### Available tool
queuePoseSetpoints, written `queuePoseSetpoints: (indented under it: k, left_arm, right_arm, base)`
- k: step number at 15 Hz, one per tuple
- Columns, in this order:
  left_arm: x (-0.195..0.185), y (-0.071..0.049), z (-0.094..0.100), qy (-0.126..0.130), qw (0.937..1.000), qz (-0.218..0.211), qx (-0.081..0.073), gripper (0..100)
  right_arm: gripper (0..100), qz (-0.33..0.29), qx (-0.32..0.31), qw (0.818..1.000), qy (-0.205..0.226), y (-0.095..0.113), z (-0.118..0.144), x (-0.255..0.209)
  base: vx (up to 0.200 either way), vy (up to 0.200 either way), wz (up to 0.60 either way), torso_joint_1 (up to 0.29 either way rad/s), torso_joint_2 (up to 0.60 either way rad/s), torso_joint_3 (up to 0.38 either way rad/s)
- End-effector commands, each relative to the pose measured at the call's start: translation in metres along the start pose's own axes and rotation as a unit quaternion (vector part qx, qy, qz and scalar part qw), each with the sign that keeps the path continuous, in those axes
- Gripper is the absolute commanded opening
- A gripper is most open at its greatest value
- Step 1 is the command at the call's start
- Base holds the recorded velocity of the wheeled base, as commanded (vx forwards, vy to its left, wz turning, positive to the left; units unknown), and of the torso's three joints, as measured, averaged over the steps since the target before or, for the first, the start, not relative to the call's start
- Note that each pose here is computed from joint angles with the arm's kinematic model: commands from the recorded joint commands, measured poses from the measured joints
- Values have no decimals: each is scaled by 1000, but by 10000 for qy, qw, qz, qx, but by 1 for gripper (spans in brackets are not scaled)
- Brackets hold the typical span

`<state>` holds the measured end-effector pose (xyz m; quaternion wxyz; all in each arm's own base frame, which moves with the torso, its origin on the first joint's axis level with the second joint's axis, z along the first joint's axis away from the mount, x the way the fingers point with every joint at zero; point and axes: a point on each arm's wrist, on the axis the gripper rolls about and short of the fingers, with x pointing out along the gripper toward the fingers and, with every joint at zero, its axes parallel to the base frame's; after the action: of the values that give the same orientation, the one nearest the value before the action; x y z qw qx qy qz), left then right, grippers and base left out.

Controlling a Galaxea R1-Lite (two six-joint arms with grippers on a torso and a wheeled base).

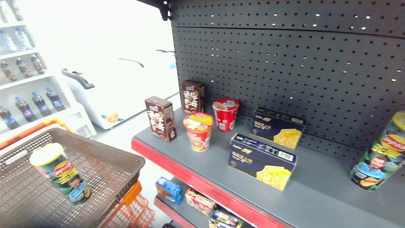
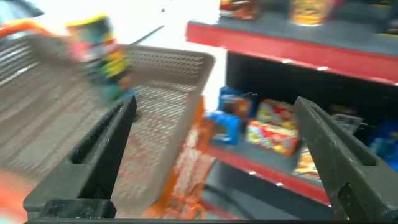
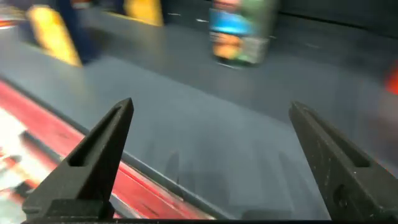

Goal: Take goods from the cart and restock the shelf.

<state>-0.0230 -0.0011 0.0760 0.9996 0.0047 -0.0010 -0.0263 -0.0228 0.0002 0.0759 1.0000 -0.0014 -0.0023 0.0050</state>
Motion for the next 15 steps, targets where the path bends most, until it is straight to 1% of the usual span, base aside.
queuePoseSetpoints:
  k: [1, 3, 9, 10, 11, 12, 13, 14, 15]
  left_arm:
    - [0, 0, 0, 8, 10000, -6, -1, 100]
    - [0, 0, 0, 1, 10000, 2, -1, 100]
    - [0, 0, 0, 8, 10000, -6, 22, 100]
    - [0, 0, 1, -53, 9999, -12, 94, 100]
    - [-3, 0, 12, -230, 9990, -18, 387, 100]
    - [-8, 0, 28, -315, 9981, -25, 536, 100]
    - [-9, 0, 45, -187, 9983, -55, 544, 100]
    - [-11, 0, 57, -164, 9983, -57, 551, 100]
    - [-12, 0, 72, 80, 9985, 35, 547, 100]
  right_arm:
    - [100, 4, -1, 10000, 8, 0, 0, 0]
    - [100, -4, 6, 10000, 8, 0, 0, 0]
    - [100, -4, 6, 10000, 8, 0, 0, 0]
    - [100, -4, 6, 10000, 8, 0, 0, 0]
    - [100, -4, 6, 10000, 8, 0, 0, 0]
    - [100, -4, 6, 10000, 8, 0, 0, 0]
    - [100, -4, 6, 10000, 8, 0, 0, 0]
    - [100, -4, 6, 10000, 8, 0, 0, 0]
    - [100, -4, 6, 10000, 8, 0, 0, 0]
  base:
    - [0, 0, 600, 2, 2, 7]
    - [0, 0, 600, 5, 5, 0]
    - [0, 0, 0, 0, 0, 0]
    - [0, 0, 0, 0, 0, 0]
    - [0, 0, 0, 0, 0, 0]
    - [0, 0, 0, 0, 0, 0]
    - [0, 0, 0, 0, 0, 0]
    - [0, 0, 0, 0, 0, 0]
    - [0, 0, 0, 0, 0, 0]
